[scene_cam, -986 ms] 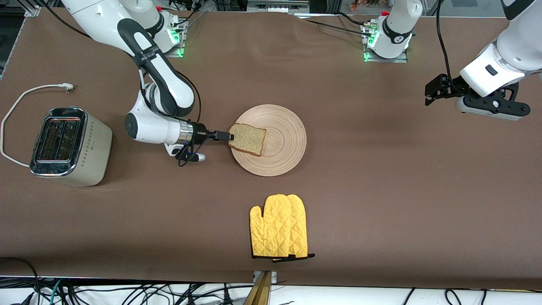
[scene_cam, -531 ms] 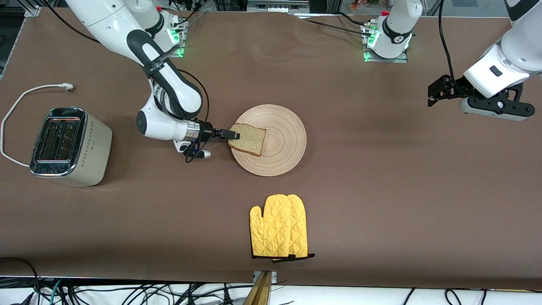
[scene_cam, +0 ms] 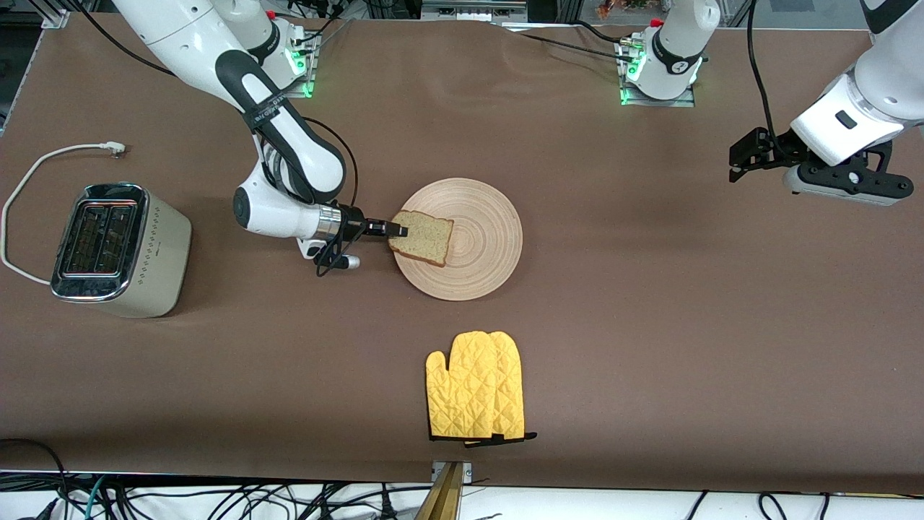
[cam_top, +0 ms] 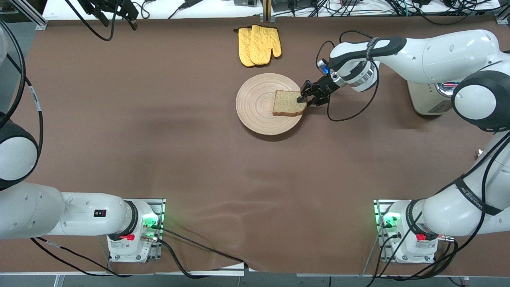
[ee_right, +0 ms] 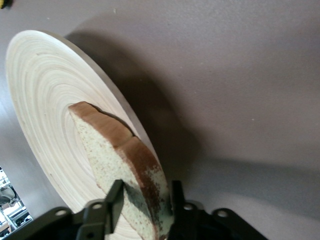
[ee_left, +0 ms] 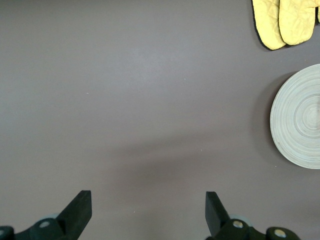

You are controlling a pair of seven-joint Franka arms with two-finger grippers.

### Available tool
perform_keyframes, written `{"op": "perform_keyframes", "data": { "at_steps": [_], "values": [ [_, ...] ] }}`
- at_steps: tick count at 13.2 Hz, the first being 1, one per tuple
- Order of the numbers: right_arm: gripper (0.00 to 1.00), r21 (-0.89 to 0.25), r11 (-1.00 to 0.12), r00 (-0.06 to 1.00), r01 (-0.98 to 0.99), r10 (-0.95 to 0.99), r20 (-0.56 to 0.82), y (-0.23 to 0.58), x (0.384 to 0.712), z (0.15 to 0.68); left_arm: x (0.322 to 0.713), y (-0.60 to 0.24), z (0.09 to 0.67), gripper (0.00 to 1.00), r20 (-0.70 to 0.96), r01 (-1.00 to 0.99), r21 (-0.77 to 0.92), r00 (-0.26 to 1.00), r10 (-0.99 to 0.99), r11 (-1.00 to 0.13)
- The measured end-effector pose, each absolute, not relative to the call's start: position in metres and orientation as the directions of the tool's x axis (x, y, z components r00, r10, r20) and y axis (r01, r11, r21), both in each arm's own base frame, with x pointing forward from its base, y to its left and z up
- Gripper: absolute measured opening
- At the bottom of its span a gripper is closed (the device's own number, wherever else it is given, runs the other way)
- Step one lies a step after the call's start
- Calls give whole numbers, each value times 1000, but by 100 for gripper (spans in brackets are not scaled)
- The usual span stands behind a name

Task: Move plate and put bread in toaster
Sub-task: 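Lift the bread slice and carry it toward the toaster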

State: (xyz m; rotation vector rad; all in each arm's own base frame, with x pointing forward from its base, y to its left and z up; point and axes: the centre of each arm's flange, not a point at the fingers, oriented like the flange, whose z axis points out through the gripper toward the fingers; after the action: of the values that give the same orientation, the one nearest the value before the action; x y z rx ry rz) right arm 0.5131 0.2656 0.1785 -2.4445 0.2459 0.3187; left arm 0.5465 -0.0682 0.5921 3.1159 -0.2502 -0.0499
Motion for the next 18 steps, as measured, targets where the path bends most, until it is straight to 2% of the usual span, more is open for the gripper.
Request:
{"op": "perform_keyframes", "data": {
  "at_steps": [7, 9, 11, 12, 15, 18],
  "values": [
    [40, -597, -768, 963, -232, -97, -250, 264, 518, 199, 547, -68, 592, 100, -28, -158, 18, 987, -158, -987],
    [36, -598, -768, 964, -229, -97, -246, 264, 518, 201, 547, -68, 592, 100, -28, -157, 18, 987, -158, -987],
    [14, -600, -768, 966, -225, -97, -239, 264, 519, 205, 547, -68, 592, 100, -28, -157, 18, 987, -157, -987],
    [9, -600, -768, 967, -224, -97, -237, 264, 519, 206, 547, -68, 592, 100, -28, -157, 18, 987, -157, -988],
    [7, -602, -768, 969, -217, -97, -226, 264, 521, 210, 547, -68, 592, 100, -28, -156, 18, 987, -157, -988],
    [7, -618, -765, 981, -182, -96, -170, 264, 528, 239, 547, -68, 592, 100, -28, -153, 18, 988, -154, -988]
  ]
}}
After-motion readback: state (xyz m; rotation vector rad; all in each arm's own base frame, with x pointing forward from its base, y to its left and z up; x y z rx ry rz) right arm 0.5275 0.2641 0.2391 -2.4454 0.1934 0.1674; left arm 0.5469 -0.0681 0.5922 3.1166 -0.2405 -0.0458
